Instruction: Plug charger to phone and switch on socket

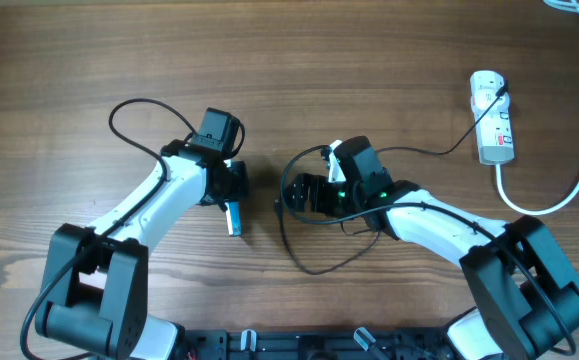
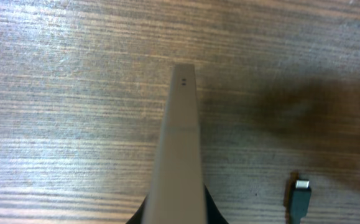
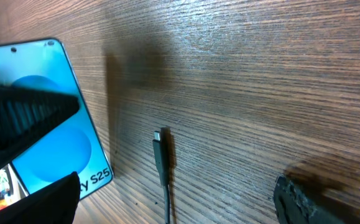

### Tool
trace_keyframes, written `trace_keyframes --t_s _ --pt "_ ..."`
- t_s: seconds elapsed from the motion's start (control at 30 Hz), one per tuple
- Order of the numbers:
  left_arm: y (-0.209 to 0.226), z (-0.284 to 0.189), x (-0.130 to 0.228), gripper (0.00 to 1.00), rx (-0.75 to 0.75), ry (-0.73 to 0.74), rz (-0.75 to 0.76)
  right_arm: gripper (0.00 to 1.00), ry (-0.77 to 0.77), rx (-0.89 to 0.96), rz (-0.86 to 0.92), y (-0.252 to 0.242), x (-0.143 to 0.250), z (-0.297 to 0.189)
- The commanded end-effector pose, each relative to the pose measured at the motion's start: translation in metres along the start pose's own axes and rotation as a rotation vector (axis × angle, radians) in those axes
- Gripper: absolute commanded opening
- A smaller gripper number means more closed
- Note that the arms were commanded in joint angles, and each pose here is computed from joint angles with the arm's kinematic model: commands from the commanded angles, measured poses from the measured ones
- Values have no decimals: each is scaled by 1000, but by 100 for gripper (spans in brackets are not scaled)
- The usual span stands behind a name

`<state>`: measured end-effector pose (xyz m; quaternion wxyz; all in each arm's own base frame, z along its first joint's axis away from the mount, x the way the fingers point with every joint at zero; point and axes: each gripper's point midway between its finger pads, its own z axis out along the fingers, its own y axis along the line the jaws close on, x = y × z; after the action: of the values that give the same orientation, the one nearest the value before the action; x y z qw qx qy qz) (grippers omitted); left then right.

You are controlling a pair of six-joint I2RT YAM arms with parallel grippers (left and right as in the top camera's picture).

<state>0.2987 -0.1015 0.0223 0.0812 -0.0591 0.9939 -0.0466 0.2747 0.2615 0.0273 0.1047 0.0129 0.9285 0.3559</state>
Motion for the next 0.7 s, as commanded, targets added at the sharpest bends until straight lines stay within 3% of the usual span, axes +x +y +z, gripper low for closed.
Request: trace_keyframes --t_s 0.0,0.27,0.43,0.6,0.67 --pt "9 15 9 4 -32 -7 -34 100 -5 8 -3 -1 0 1" --pt "8 16 8 4 -27 -15 -34 100 -7 6 -6 -1 -1 1" --pt "-1 6 2 4 31 -41 -35 76 -12 8 -7 5 -6 -2" --pt "-20 -33 -25 4 379 -31 -165 72 96 124 -54 22 -12 -27" --pt "-4 -42 -39 4 481 -30 -287 71 113 197 -81 27 -11 -35"
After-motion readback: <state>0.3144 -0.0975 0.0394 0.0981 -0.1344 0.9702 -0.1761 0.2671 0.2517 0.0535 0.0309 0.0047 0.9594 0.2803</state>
